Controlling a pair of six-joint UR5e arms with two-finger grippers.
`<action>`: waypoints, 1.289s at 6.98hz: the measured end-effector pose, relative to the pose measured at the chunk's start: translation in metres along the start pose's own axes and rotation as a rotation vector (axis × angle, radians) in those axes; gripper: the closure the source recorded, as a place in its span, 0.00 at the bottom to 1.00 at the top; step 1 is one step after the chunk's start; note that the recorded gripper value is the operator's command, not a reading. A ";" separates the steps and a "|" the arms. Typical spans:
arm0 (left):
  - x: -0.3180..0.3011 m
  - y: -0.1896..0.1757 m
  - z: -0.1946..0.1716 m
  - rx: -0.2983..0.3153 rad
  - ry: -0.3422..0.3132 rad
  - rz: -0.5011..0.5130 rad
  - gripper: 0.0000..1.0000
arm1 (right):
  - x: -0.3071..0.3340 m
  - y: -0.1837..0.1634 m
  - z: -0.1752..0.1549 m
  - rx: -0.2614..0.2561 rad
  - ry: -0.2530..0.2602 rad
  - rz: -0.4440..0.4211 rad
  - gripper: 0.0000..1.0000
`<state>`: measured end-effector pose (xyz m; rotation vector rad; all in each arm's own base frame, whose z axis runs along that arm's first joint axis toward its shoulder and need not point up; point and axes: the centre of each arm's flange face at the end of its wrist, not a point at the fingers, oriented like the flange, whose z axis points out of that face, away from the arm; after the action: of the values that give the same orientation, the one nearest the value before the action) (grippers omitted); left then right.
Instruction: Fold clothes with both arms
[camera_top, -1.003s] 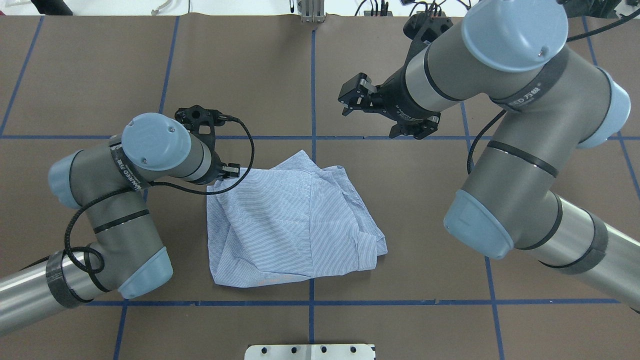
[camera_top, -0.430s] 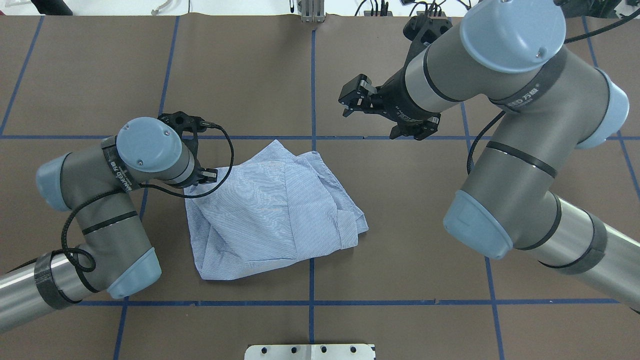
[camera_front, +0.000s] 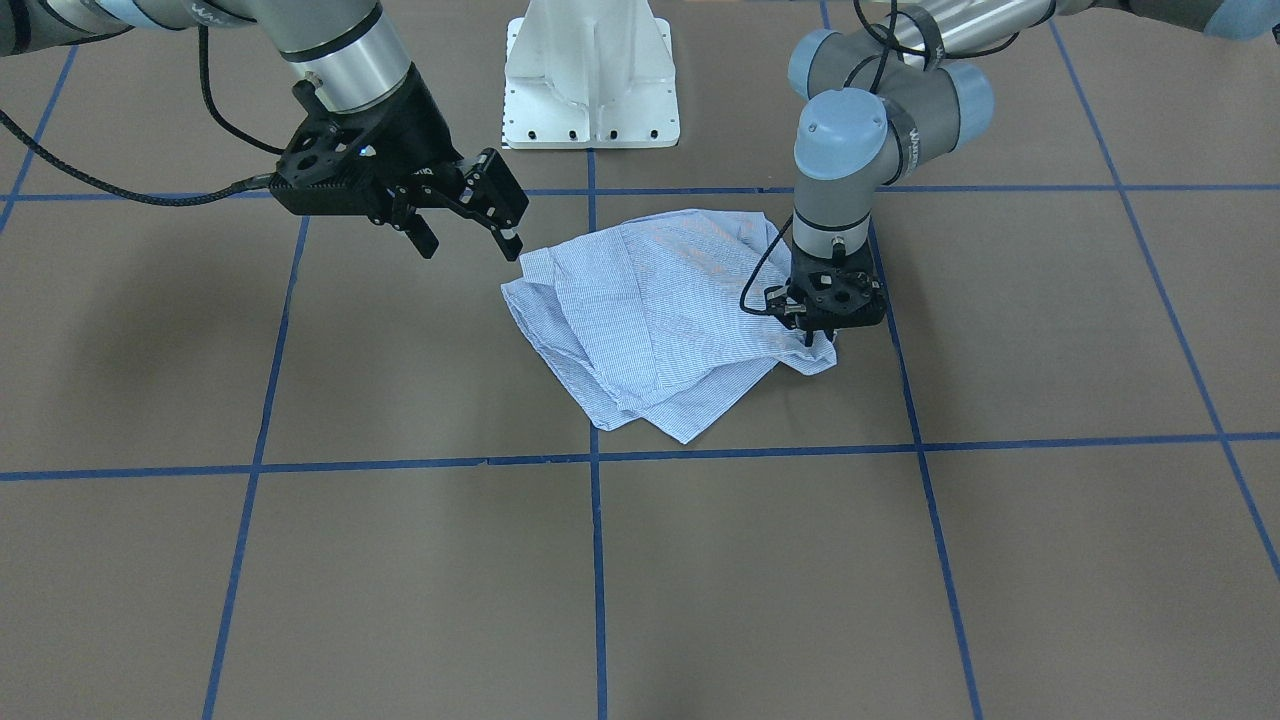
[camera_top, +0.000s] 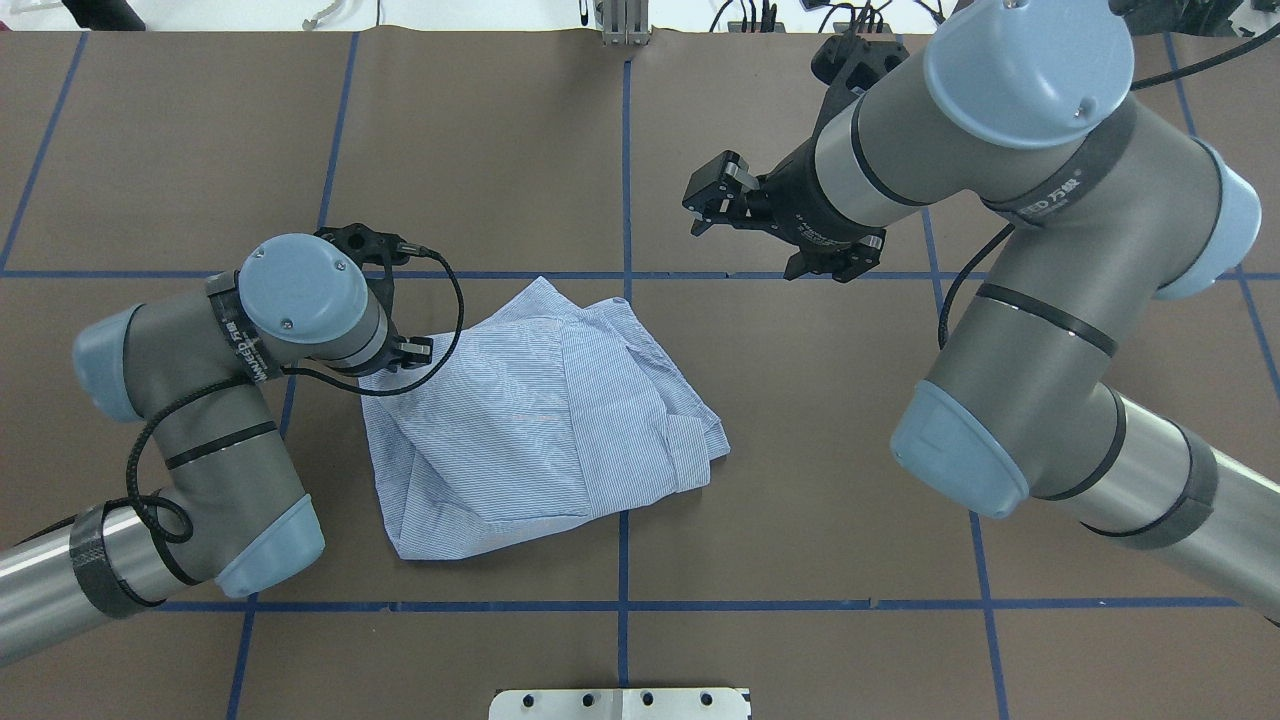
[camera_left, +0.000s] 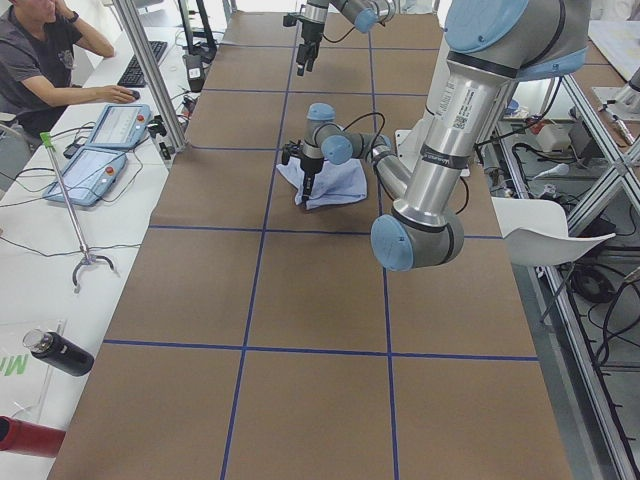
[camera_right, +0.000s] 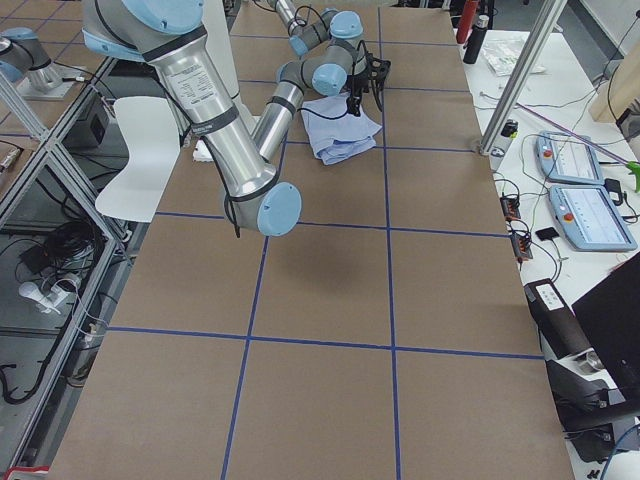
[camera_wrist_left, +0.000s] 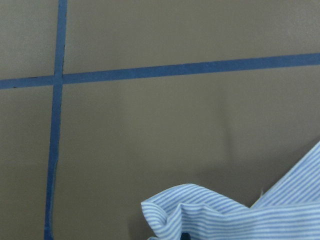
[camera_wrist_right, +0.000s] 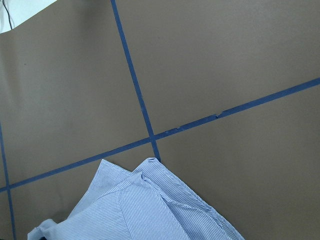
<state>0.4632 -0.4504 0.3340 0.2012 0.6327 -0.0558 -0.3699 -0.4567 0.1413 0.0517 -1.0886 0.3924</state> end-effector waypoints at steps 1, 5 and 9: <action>-0.005 -0.010 -0.016 0.024 0.016 0.007 0.00 | 0.003 -0.005 -0.002 0.005 0.004 0.005 0.00; -0.133 -0.124 -0.129 0.148 0.086 0.153 0.00 | 0.043 -0.080 -0.041 -0.001 0.163 -0.196 0.00; -0.405 -0.170 -0.171 0.134 0.034 0.252 0.00 | 0.210 -0.197 -0.111 -0.070 0.344 -0.475 0.00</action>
<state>0.0184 -0.5863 0.4102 0.4103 0.6341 0.1493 -0.1249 -0.5546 0.3014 0.1705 -0.7179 -0.0659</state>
